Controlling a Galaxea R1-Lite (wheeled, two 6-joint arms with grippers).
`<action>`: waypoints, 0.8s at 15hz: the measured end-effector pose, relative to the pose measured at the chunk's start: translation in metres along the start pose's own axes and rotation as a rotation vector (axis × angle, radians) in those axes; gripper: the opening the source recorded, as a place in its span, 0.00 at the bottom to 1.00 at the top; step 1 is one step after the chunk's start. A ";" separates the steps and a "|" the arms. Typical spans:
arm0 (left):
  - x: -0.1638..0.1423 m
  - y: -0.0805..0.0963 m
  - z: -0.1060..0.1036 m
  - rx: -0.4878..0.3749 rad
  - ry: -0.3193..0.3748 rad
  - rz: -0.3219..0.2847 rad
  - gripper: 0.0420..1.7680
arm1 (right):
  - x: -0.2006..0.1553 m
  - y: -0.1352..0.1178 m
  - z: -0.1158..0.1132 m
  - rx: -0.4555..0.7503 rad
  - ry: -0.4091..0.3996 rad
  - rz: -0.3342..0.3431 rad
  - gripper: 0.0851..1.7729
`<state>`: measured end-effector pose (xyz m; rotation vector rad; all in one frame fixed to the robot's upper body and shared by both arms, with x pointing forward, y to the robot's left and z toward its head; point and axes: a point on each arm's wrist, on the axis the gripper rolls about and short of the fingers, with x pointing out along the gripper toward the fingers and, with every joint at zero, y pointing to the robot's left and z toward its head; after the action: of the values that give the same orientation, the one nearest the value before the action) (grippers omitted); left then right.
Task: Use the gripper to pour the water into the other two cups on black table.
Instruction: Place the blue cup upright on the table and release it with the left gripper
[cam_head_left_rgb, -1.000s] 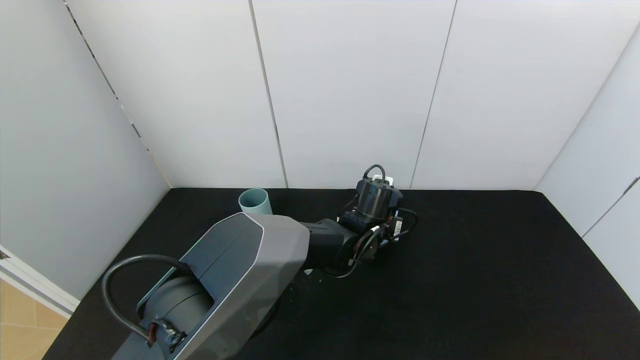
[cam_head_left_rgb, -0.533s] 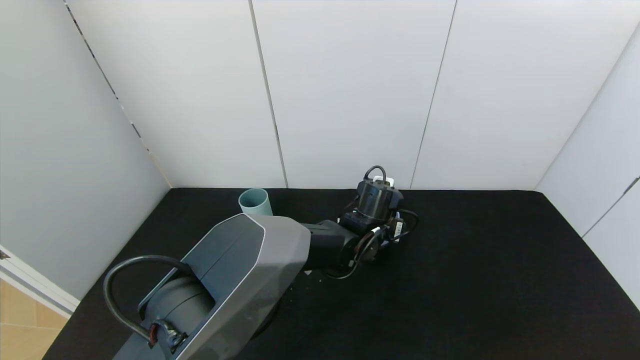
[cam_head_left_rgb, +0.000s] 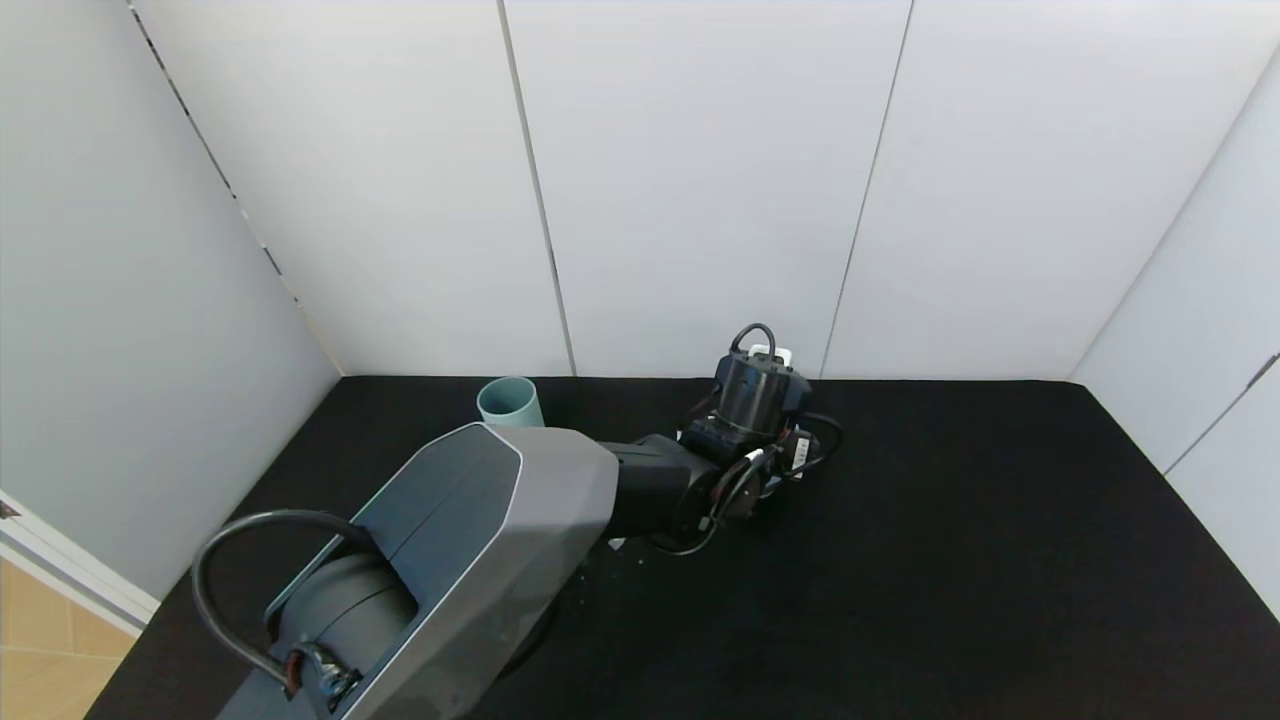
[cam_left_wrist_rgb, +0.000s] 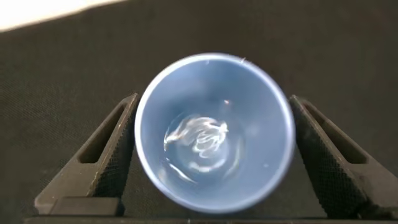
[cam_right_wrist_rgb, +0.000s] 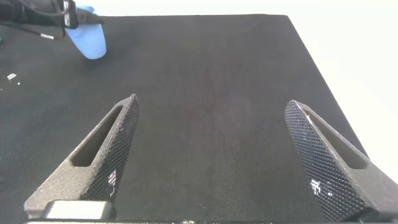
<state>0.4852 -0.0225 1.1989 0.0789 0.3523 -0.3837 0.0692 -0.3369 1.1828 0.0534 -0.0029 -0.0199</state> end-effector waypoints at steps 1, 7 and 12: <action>-0.003 0.001 0.004 0.003 -0.002 0.000 0.93 | 0.000 0.000 0.000 0.000 0.000 0.000 0.96; -0.041 0.008 0.043 0.013 -0.026 -0.001 0.95 | 0.000 0.000 0.000 0.000 0.000 0.000 0.96; -0.098 0.018 0.083 0.018 -0.080 0.029 0.96 | 0.000 0.000 0.000 0.000 0.000 0.000 0.96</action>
<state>0.4334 0.0171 1.3109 0.0862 0.2688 -0.3600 0.0692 -0.3369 1.1828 0.0534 -0.0029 -0.0195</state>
